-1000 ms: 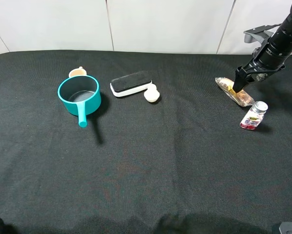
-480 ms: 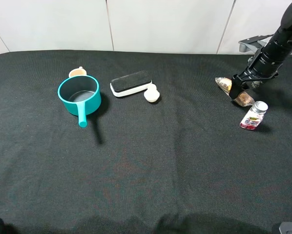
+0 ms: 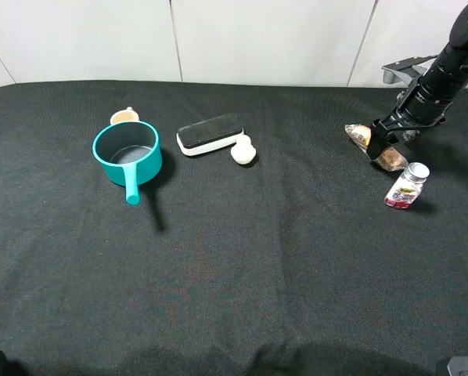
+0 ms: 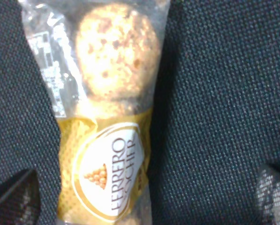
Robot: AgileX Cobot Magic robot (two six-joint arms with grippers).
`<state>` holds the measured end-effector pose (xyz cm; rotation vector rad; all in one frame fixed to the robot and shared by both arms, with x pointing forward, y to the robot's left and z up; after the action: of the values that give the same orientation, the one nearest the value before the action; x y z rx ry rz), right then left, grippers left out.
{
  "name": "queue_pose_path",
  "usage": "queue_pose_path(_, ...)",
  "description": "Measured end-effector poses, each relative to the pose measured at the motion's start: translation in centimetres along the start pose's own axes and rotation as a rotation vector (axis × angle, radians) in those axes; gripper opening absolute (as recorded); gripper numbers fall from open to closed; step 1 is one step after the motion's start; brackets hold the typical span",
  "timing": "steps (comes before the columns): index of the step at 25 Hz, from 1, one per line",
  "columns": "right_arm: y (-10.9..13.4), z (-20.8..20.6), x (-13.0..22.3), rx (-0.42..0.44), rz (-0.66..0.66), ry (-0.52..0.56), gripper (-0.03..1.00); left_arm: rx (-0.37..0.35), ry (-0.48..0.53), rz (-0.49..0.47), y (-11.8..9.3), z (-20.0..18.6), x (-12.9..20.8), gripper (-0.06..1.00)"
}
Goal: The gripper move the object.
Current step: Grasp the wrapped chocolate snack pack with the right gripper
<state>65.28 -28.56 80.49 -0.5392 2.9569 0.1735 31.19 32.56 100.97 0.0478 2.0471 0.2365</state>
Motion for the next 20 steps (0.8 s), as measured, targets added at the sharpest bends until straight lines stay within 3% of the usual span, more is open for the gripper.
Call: queue_pose_path(20,0.0,1.8,0.4,-0.014,0.010,0.023,0.69,0.000,0.000,0.000,0.0,0.0,0.0,0.99)
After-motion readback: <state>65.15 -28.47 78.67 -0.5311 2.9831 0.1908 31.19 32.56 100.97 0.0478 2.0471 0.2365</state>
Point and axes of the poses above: a point on each arm's last joint axis where the gripper is mounted, z pointing out along that axis toward the gripper, y along the wrist's bending axis when the last joint is at zero, x = y × z, the point moved 9 cm from there along z, pointing out along that axis toward the gripper, and after that the axes turned 7 degrees about z, right-handed, at the moved point
